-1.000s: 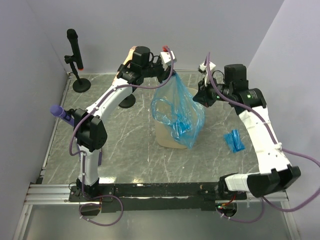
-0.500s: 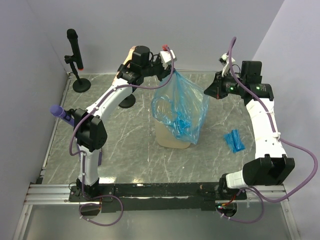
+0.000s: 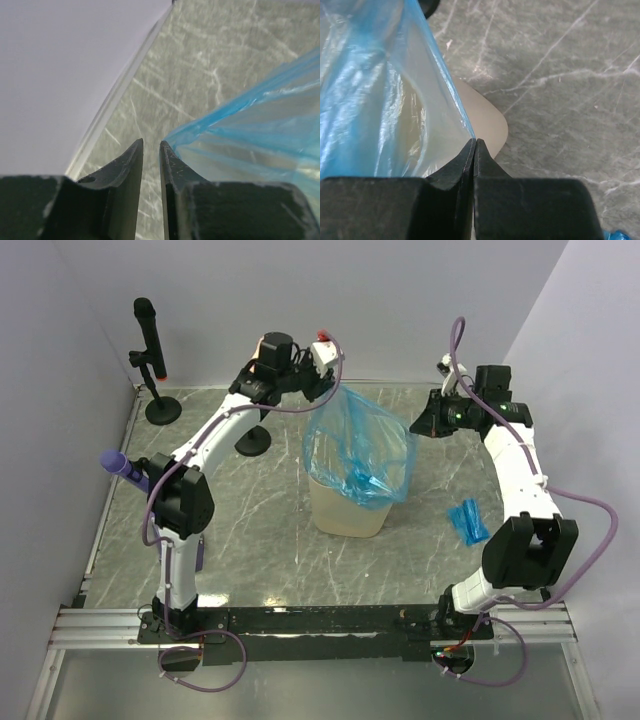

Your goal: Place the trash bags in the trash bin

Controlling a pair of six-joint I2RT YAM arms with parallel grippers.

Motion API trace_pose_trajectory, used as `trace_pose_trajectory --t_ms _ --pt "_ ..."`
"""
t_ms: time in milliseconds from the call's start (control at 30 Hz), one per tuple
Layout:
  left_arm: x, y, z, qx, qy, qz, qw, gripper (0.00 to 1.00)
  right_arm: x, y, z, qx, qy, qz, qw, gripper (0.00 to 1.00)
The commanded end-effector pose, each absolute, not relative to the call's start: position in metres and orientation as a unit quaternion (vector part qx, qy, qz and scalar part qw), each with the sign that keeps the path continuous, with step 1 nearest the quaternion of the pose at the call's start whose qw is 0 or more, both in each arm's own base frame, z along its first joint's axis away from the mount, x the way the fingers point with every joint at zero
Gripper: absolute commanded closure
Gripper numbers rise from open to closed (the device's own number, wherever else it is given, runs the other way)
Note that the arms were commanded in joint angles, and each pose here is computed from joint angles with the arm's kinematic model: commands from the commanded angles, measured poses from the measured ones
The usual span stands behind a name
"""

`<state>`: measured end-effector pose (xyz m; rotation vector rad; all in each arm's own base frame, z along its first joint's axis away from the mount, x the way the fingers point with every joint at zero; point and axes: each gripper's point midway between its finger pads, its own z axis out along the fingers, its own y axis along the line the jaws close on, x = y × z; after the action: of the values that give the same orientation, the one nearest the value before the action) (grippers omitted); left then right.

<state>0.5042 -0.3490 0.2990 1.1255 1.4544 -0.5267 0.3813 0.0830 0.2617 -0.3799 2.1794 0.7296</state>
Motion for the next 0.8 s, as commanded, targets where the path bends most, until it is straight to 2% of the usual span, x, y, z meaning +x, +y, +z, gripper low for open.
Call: trace_pose_trajectory --t_ms 0,333,433,467,567,633,700,767 --pt "0.500 -0.338 0.271 0.479 0.649 -0.218 0.550 0.75 0.385 0.078 0.245 -0.143 0.866 0.282 0.387 1.00" --pt "0.463 -0.305 0.214 0.475 0.699 -0.221 0.486 0.81 0.352 0.086 0.191 -0.112 0.893 0.300 0.316 1.00" --pt "0.458 -0.289 0.213 0.458 0.718 -0.215 0.478 0.80 0.347 0.083 0.187 -0.099 0.900 0.294 0.306 1.00" --pt "0.458 -0.282 0.218 0.446 0.726 -0.217 0.476 0.77 0.346 0.081 0.193 -0.099 0.900 0.288 0.310 1.00" --pt "0.445 -0.250 0.234 0.417 0.748 -0.221 0.467 0.60 0.340 0.071 0.213 -0.101 0.899 0.265 0.333 0.77" --pt "0.427 -0.229 0.242 0.429 0.743 -0.205 0.470 0.54 0.333 0.064 0.228 -0.109 0.896 0.247 0.353 0.62" --pt "0.403 -0.213 0.245 0.458 0.729 -0.181 0.475 0.49 0.326 0.052 0.238 -0.106 0.897 0.218 0.369 0.53" --pt "0.369 -0.205 0.254 0.493 0.703 -0.179 0.480 0.46 0.316 0.043 0.246 -0.102 0.896 0.211 0.377 0.49"
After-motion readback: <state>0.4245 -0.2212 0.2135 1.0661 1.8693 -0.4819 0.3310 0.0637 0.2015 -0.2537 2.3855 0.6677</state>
